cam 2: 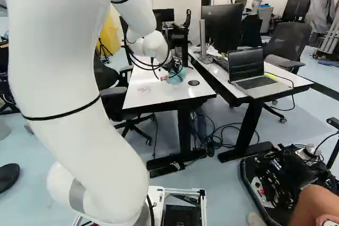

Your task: Clean the table with the green towel

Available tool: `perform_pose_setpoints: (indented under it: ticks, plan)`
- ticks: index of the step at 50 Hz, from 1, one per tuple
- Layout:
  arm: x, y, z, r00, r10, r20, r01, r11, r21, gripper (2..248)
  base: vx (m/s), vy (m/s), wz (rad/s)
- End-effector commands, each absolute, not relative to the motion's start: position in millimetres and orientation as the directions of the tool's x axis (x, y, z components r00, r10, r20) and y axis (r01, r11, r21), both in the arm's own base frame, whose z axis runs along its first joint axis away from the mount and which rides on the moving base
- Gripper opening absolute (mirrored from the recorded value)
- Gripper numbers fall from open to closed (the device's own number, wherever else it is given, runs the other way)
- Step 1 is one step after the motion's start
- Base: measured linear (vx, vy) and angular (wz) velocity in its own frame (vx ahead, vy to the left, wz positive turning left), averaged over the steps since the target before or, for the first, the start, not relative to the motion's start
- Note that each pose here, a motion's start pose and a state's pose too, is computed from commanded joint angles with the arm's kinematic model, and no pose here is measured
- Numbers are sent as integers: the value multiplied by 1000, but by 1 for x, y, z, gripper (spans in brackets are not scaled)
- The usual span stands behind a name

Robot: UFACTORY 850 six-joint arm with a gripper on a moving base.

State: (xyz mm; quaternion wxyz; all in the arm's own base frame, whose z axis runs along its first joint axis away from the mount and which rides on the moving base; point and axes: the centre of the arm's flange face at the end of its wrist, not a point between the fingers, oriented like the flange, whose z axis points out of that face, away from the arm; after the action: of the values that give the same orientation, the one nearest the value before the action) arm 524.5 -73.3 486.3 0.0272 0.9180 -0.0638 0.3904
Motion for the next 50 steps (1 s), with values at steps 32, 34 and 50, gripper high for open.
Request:
perform_pose_setpoints:
  ticks: [32, 34, 50]
  plan:
    - [539, -24, 483, 728, -32, 685, -44, -999, 0, 46, 0, 0, 0]
    - [540, -20, 483, 728, -28, 685, -38, -999, 0, 46, 0, 0, 0]
    - [549, 2, 482, 727, 3, 687, 4, -1000, 0, 46, 0, 0, 0]
